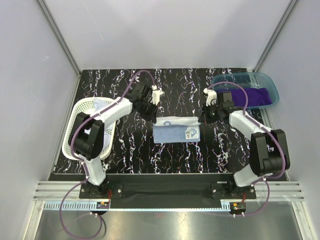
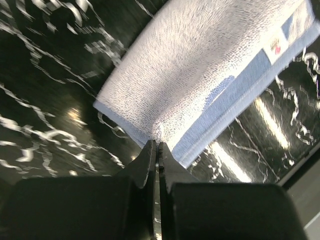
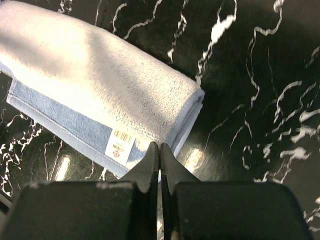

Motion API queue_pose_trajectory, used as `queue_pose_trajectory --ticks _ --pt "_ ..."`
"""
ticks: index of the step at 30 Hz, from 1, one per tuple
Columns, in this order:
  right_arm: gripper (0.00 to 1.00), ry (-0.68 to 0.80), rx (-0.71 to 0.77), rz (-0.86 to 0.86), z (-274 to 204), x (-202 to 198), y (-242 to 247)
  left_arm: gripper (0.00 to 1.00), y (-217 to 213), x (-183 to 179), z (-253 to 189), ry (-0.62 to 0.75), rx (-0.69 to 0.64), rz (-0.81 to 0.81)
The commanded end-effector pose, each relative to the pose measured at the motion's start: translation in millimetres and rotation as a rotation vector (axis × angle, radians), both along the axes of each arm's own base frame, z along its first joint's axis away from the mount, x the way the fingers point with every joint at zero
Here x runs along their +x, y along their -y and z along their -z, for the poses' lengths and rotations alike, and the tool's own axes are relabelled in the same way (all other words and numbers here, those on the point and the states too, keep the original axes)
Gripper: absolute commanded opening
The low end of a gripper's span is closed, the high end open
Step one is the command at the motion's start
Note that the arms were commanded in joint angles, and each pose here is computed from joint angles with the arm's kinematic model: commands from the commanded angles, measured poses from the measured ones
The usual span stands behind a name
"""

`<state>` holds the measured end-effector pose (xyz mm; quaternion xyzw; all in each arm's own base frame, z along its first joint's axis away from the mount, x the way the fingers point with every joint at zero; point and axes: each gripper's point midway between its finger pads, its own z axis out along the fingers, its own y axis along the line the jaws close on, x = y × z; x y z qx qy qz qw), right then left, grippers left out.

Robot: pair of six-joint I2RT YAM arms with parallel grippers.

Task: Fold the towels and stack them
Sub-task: Fold the towel

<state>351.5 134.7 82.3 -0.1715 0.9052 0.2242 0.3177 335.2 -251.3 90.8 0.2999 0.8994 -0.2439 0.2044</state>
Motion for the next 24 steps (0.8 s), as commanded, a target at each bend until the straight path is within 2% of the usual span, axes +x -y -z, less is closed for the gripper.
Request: queue_pose_trajectory --ticks 1,5,9,15,21,24 --pt "0.00 0.049 0.007 0.049 -17 -3 1 0.00 1 -11 -12 0.031 -0.005 -0.017" --pt "0.00 0.014 0.032 0.063 -22 -16 -4 0.00 3 -24 -8 0.025 -0.002 -0.016" --pt "0.04 -0.103 0.013 0.063 -5 -41 -9 0.00 3 -35 -5 0.007 -0.002 -0.042" --pt "0.04 -0.193 -0.056 0.125 16 -53 -1 0.00 1 -49 5 -0.008 0.023 -0.054" --pt "0.08 -0.218 -0.032 0.151 12 -58 -2 0.00 -2 -62 23 -0.049 0.082 -0.052" --pt "0.16 -0.239 -0.021 0.162 9 -61 -5 0.09 0 -69 25 -0.057 0.097 -0.047"
